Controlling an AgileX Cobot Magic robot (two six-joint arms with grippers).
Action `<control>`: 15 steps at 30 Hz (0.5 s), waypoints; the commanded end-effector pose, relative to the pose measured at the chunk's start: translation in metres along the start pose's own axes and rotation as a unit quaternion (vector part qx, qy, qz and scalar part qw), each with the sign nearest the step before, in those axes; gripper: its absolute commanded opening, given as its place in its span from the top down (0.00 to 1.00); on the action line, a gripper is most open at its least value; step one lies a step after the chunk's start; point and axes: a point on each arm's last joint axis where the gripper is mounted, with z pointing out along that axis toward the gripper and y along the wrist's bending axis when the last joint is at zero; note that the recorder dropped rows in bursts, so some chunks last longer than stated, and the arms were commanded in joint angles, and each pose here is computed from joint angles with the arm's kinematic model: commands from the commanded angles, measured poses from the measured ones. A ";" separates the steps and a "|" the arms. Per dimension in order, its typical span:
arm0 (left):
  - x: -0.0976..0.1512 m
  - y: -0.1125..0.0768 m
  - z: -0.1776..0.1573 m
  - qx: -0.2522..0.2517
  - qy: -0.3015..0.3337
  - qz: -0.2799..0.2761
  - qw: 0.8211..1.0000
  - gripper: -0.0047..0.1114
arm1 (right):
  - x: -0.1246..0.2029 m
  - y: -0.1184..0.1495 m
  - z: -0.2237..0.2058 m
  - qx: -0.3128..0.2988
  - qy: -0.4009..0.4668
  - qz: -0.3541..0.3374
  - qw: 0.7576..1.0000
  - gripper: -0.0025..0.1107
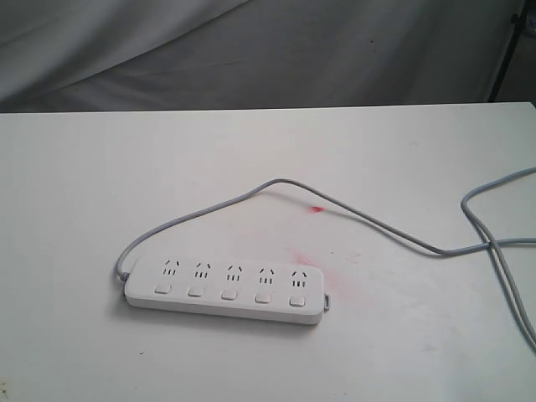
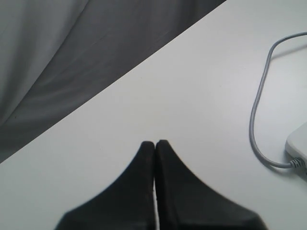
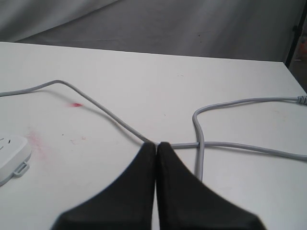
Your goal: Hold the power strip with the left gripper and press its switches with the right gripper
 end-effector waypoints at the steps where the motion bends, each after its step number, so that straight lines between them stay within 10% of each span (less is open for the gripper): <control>1: 0.000 0.000 0.000 -0.001 -0.009 -0.006 1.000 0.96 | 0.001 0.000 0.000 0.000 -0.003 -0.005 1.000 0.98; 15: -0.002 0.001 -0.001 -0.001 -0.002 0.041 0.999 0.96 | 0.001 0.000 0.000 0.000 -0.003 -0.005 1.000 0.98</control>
